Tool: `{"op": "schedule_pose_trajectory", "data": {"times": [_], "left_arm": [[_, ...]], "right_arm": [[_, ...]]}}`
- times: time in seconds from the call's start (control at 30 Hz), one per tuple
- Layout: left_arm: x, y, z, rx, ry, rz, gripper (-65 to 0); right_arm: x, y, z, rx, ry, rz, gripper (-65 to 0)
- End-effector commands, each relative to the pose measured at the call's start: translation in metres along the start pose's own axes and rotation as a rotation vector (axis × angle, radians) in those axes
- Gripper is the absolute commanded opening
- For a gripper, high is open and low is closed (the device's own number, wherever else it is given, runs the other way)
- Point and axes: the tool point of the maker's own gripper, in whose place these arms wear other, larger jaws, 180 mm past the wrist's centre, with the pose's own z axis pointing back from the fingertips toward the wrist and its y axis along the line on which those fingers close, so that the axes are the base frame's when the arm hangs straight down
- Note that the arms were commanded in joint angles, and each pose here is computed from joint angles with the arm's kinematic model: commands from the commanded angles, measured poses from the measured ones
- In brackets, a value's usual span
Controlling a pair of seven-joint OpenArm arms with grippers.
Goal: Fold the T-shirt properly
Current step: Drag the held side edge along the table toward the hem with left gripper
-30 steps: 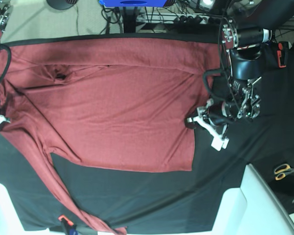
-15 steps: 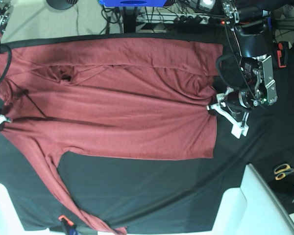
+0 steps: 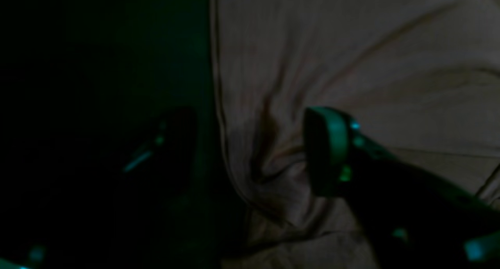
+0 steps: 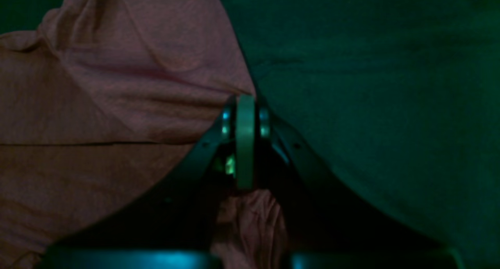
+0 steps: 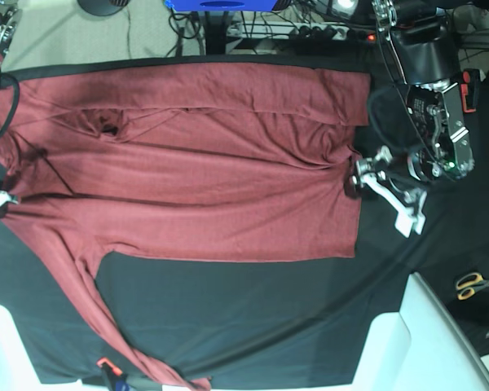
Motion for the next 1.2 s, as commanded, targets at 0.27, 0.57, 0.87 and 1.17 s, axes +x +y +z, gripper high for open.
{"op": "schedule_pose_trajectory", "data": {"times": [0.27, 0.57, 0.87, 1.17], "left_arm": [[0.064, 0.004, -0.007, -0.014, -0.099, 0.049, -16.3], [0.072, 0.043, -0.039, 0.024, -0.107, 0.252, -16.3], [0.089, 0.030, -0.059, 0.004, -0.124, 0.252, -16.5], [0.093, 0.003, -0.078, -0.026, -0.102, 0.212, -16.6]], "right_arm": [[0.027, -0.007, 0.006, -0.010, -0.068, 0.015, -64.8], [0.028, -0.010, 0.007, -0.015, -0.068, 0.019, -64.8], [0.029, -0.011, 0.008, -0.018, -0.068, 0.021, -64.8], [0.029, -0.012, 0.008, -0.019, -0.069, 0.020, -64.8]]}}
